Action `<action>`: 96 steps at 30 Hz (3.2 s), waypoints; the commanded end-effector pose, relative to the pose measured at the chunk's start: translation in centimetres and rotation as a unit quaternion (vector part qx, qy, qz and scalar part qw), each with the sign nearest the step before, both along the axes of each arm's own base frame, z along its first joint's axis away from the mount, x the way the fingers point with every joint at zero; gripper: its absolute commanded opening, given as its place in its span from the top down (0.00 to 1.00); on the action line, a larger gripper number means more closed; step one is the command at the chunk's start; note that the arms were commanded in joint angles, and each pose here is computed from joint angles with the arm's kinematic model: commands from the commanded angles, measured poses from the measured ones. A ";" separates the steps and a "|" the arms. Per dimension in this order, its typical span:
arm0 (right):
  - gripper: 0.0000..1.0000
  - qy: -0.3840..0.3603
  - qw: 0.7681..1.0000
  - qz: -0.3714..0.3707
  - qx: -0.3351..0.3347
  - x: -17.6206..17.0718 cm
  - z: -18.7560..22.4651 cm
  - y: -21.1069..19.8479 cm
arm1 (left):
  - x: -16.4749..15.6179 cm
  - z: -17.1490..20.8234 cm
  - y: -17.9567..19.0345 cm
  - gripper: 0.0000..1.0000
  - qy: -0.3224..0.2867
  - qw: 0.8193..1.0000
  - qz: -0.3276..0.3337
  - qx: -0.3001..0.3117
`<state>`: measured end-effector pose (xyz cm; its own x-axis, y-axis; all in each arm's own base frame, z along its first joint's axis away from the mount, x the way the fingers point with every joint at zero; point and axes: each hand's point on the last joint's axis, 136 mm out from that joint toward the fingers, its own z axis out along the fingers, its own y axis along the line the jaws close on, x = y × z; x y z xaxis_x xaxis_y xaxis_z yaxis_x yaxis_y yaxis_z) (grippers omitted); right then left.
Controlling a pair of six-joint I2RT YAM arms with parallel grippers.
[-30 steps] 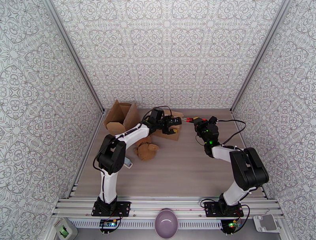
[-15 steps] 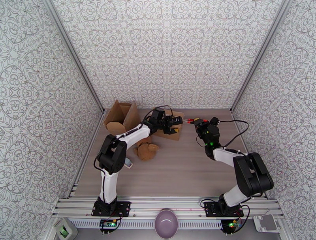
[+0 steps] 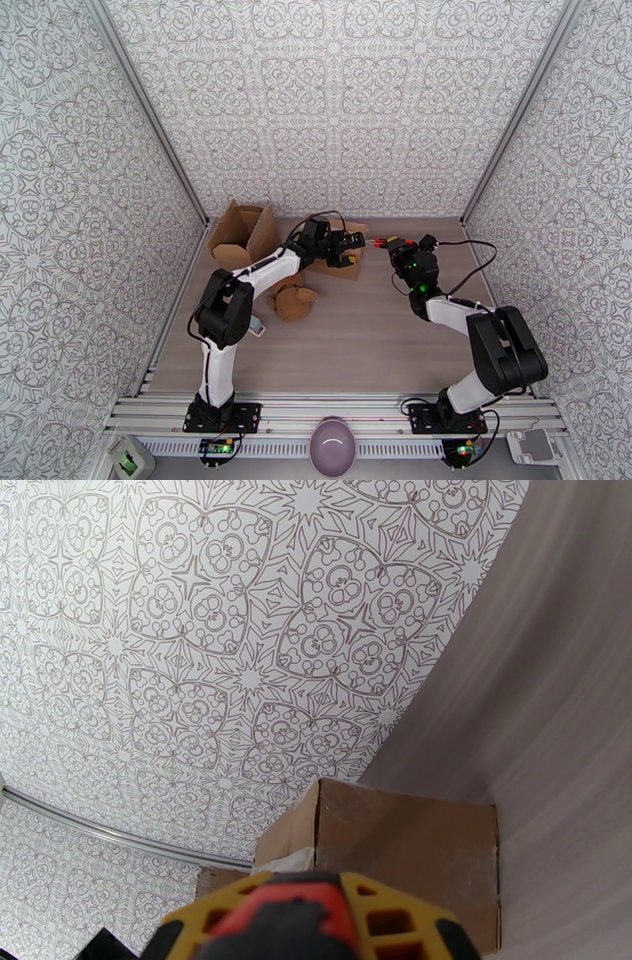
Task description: Unpack the express box
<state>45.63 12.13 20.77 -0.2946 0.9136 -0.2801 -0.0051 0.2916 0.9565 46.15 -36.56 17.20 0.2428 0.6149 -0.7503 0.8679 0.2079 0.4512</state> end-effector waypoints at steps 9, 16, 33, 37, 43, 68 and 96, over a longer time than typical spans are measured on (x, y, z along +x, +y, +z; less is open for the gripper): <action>1.00 0.039 0.999 0.031 -0.012 -0.1 -1.4 3.1 | 1.7 -0.1 -0.7 0.40 -0.017 0.999 0.037 -0.014; 1.00 0.059 0.997 0.043 -0.037 -0.7 -1.3 3.6 | 2.9 0.5 -0.6 0.43 -0.035 0.997 0.059 -0.017; 1.00 0.033 0.999 0.042 -0.006 -1.9 0.1 4.0 | 3.1 0.4 0.4 0.43 -0.041 0.997 0.069 -0.003; 1.00 0.039 0.998 0.042 -0.009 -2.1 0.5 3.6 | 3.2 0.5 0.7 0.43 -0.037 0.997 0.072 -0.006; 1.00 0.031 0.999 0.005 -0.020 -2.2 0.9 1.5 | 2.5 0.3 0.8 0.43 -0.021 0.998 0.053 -0.011; 1.00 -0.048 0.997 -0.034 -0.044 1.6 4.1 0.0 | -1.0 -0.5 0.0 0.43 0.018 0.999 -0.018 -0.023; 1.00 -0.034 0.996 -0.039 -0.071 2.3 2.8 -0.5 | -1.1 -0.8 -0.4 0.43 0.015 1.000 -0.017 -0.016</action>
<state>47.80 12.35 22.62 -0.2311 0.8831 -0.4083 -0.0262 0.4139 0.9099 46.51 -36.74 17.26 0.2485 0.5703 -0.7829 0.8673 0.2288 0.4420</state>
